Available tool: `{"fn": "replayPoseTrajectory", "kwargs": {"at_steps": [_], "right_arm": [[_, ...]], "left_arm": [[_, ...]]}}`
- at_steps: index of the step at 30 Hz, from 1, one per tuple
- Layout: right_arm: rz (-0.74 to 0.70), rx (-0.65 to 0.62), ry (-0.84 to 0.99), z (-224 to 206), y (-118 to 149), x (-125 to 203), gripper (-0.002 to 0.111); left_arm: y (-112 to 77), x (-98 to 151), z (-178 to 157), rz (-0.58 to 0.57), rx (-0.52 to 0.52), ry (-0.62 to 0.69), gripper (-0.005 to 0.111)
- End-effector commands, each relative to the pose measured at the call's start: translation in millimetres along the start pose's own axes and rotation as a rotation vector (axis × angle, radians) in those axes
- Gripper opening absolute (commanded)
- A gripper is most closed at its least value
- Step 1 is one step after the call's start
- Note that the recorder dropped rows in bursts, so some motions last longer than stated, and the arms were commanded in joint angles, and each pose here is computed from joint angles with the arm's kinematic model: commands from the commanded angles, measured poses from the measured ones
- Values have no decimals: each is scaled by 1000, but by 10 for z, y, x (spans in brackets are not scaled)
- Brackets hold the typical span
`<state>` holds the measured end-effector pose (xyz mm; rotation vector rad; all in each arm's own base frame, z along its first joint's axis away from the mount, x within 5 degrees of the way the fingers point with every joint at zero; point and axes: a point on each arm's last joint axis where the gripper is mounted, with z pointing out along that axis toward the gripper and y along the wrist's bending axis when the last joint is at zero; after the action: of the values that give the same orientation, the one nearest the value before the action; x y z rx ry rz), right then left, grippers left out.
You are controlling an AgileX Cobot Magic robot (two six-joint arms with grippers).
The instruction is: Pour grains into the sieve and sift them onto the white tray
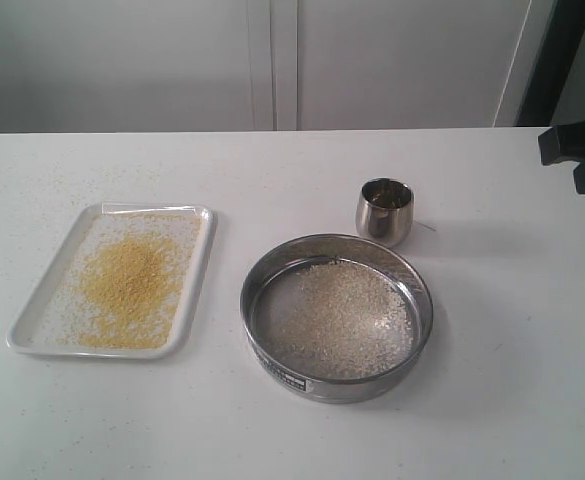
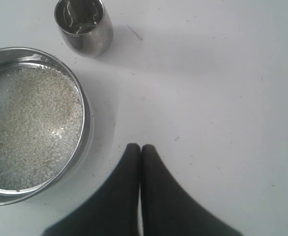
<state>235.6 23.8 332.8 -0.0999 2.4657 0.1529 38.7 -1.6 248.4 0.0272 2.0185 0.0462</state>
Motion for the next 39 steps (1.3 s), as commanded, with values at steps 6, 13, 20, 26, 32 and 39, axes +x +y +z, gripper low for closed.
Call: {"fn": "replayPoseTrajectory", "kwargs": {"at_steps": [6,13,20,26,32,39], "right_arm": [[1,6,-13,-10,-13,-1,0],[1,6,-13,-10,-13,-1,0],[1,6,-13,-10,-13,-1,0],[1,6,-13,-10,-13,-1,0],[1,6,-13,-10,-13,-1,0],[1,6,-13,-10,-13,-1,0]], "left_arm": [[-4,396,255,2,-20,-84,0],[-15,655,402,-2,-15,-2,0],[-18,775,476,-4,-15,16,0],[-18,771,476,-4,-16,12,0],[-18,771,476,-4,-16,12,0],[-18,771,476,-4,-16,12,0]]}}
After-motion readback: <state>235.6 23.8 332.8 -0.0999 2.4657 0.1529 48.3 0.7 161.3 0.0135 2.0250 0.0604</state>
